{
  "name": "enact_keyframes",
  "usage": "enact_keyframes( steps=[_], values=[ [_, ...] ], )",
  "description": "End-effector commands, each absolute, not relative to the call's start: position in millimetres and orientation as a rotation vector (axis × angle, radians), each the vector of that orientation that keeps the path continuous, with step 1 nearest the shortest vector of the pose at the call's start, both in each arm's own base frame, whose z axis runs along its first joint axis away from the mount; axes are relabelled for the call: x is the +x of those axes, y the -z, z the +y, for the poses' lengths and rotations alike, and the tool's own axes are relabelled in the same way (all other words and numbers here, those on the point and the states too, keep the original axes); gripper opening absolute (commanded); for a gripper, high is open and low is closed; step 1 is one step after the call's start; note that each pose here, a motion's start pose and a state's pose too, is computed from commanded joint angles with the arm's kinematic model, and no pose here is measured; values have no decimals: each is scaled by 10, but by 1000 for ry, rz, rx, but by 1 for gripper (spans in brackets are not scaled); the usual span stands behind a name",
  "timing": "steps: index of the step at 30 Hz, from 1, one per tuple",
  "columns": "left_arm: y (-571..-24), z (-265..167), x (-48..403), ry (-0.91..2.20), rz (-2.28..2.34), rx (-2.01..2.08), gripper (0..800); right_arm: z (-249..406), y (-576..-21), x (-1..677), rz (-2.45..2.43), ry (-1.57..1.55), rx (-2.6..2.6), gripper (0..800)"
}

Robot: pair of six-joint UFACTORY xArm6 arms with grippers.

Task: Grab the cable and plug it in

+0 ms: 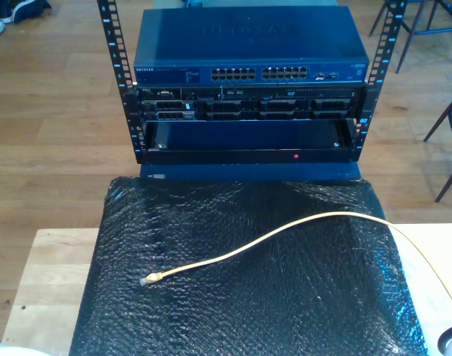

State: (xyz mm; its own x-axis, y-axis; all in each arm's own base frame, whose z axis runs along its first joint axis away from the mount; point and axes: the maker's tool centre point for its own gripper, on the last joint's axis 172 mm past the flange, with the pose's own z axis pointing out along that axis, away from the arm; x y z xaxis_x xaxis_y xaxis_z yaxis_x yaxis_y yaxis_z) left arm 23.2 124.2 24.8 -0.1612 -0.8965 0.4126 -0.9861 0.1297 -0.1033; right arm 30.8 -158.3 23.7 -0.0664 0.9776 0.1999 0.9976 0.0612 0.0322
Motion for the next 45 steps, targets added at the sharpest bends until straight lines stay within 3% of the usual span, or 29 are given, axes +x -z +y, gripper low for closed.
enact_keyframes(
  steps=[38,45],
  values=[
    [-245,1234,231,-519,-2158,1848,800,-1610,-267,313,-2192,242,-2061,800],
    [-245,1234,231,-519,-2157,1849,800,-1647,-491,327,-2170,281,-2043,800]
  ],
)
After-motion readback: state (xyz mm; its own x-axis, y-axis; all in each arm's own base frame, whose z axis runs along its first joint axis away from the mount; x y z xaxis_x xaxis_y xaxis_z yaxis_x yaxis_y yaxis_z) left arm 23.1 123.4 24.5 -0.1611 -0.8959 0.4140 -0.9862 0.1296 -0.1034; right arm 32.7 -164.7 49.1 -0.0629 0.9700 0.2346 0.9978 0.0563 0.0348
